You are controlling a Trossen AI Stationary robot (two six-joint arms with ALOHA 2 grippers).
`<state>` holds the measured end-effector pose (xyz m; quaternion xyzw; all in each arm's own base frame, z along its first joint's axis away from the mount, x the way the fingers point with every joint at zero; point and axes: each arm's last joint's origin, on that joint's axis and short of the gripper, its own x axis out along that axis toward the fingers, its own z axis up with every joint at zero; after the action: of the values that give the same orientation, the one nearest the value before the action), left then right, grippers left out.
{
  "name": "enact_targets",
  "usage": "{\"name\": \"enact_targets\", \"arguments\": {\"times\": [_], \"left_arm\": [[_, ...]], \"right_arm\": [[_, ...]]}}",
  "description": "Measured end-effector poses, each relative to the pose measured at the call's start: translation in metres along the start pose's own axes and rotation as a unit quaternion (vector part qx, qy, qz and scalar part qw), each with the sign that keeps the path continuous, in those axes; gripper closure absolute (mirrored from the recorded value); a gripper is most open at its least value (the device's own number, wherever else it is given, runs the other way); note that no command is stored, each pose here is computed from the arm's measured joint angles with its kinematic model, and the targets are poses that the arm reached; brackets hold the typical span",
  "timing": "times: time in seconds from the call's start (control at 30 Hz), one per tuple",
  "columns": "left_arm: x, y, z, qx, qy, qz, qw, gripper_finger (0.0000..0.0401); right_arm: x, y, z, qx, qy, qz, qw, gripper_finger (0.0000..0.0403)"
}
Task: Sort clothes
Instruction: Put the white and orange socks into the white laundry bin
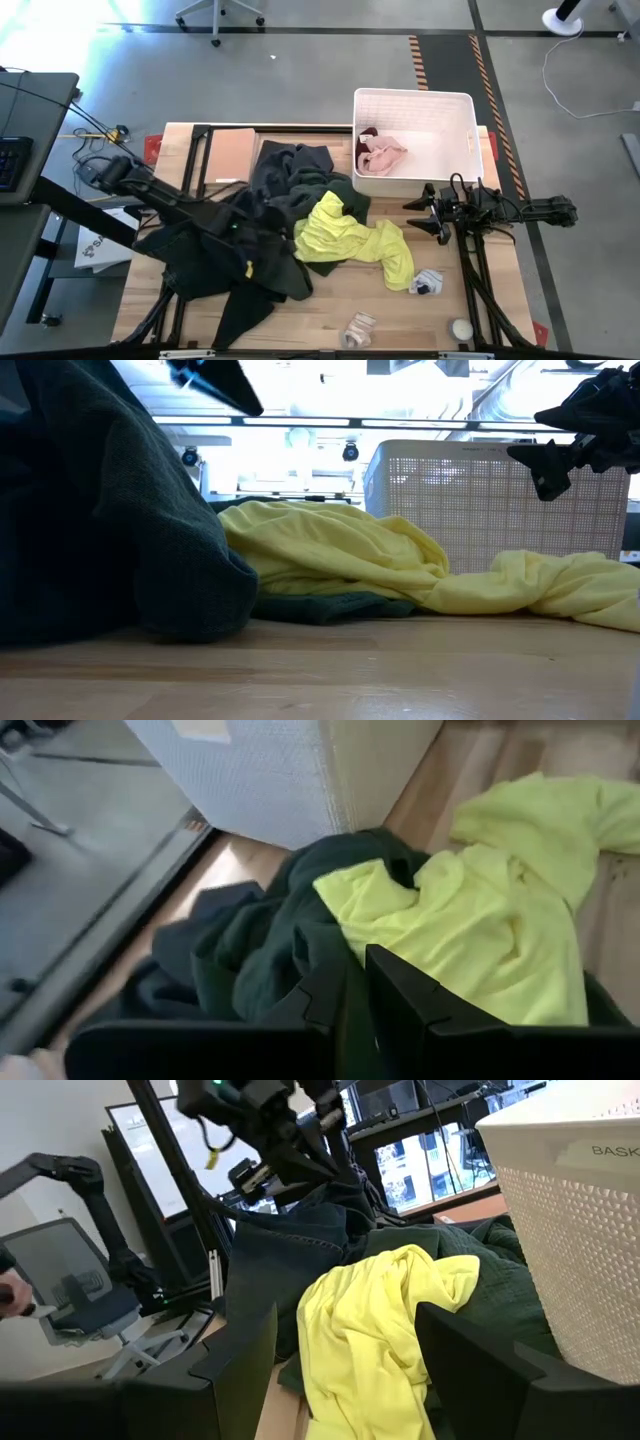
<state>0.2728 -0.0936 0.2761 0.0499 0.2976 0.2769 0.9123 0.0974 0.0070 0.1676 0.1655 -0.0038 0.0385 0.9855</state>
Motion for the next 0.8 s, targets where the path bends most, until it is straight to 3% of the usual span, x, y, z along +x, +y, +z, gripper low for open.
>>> {"name": "enact_targets", "arguments": {"times": [0.2, 0.33, 0.43, 0.57, 0.8], "left_arm": [[0.007, 0.01, -0.021, -0.061, -0.036, -0.024, 0.997, 0.0364], [0.02, 0.013, -0.028, -0.071, -0.038, -0.041, 0.996, 0.0362], [0.032, 0.017, -0.024, -0.091, -0.046, -0.093, 0.99, 0.035], [0.047, 0.015, -0.007, -0.09, -0.102, -0.174, 0.975, 0.0323], [0.087, -0.007, -0.008, -0.053, -0.079, -0.2, 0.975, 0.0284]], "right_arm": [[0.0, 0.0, 0.0, 0.0, 0.0, 0.0, 1.0, 0.0165], [0.0, 0.0, 0.0, 0.0, 0.0, 0.0, 1.0, 0.0165], [0.0, 0.0, 0.0, 0.0, 0.0, 0.0, 1.0, 0.0165], [0.0, 0.0, 0.0, 0.0, 0.0, 0.0, 1.0, 0.0165], [0.0, 0.0, 0.0, 0.0, 0.0, 0.0, 1.0, 0.0165]]}}
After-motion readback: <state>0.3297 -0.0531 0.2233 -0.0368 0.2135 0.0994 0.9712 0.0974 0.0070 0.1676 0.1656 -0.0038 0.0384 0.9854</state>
